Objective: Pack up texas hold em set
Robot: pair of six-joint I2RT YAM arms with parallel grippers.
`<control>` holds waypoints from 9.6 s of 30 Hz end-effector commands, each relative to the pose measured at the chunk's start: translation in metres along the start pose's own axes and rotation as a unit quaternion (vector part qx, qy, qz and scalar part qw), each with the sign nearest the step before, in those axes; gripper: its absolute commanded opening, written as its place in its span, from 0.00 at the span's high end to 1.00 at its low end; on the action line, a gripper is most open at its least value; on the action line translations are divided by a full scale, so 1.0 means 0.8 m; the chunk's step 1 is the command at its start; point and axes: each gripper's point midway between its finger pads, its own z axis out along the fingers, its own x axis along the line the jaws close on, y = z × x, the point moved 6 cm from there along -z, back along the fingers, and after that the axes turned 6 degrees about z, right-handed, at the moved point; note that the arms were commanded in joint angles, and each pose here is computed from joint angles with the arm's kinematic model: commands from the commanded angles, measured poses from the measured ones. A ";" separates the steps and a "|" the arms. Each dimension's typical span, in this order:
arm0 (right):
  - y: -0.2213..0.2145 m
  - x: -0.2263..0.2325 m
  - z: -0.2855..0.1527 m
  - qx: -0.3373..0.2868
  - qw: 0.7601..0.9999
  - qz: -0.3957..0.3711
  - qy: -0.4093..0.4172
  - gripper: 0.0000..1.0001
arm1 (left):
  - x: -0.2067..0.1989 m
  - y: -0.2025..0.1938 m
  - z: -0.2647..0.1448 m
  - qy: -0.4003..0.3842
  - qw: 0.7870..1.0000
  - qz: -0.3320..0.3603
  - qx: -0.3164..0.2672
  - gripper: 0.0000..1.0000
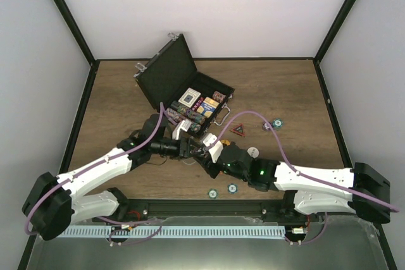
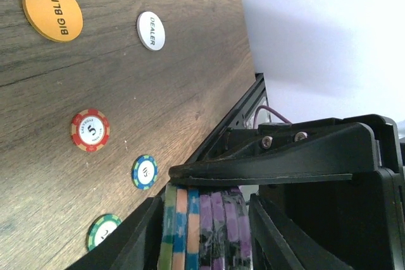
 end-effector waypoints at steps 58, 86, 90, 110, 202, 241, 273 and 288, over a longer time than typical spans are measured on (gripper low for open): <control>-0.035 -0.202 -0.031 0.032 0.940 0.267 -0.208 0.00 | 0.118 0.371 0.108 0.433 0.844 0.314 -0.038 0.96; -0.049 -0.203 -0.023 0.053 0.932 0.298 -0.198 0.00 | 0.187 0.358 0.168 0.363 0.887 0.285 0.002 0.89; -0.051 -0.203 -0.023 0.057 0.932 0.299 -0.198 0.00 | 0.190 0.356 0.171 0.358 0.890 0.284 0.006 0.84; -0.052 -0.202 -0.027 0.057 0.930 0.305 -0.199 0.00 | 0.182 0.349 0.172 0.331 0.903 0.273 0.012 0.55; -0.110 -0.376 -0.040 0.147 0.734 0.513 -0.420 0.25 | 0.111 0.185 -0.233 0.490 0.821 0.127 -0.264 0.00; -0.094 -0.321 0.018 0.188 0.811 0.434 -0.345 0.57 | 0.112 0.176 -0.218 0.418 0.862 0.108 -0.266 0.00; 0.023 -0.143 0.001 -0.018 0.993 0.119 0.012 0.61 | 0.038 0.129 0.054 0.011 0.999 0.021 -0.046 0.16; 0.020 -0.136 0.001 -0.014 0.992 0.121 0.033 0.61 | 0.034 0.136 0.080 0.017 0.999 0.039 -0.017 0.44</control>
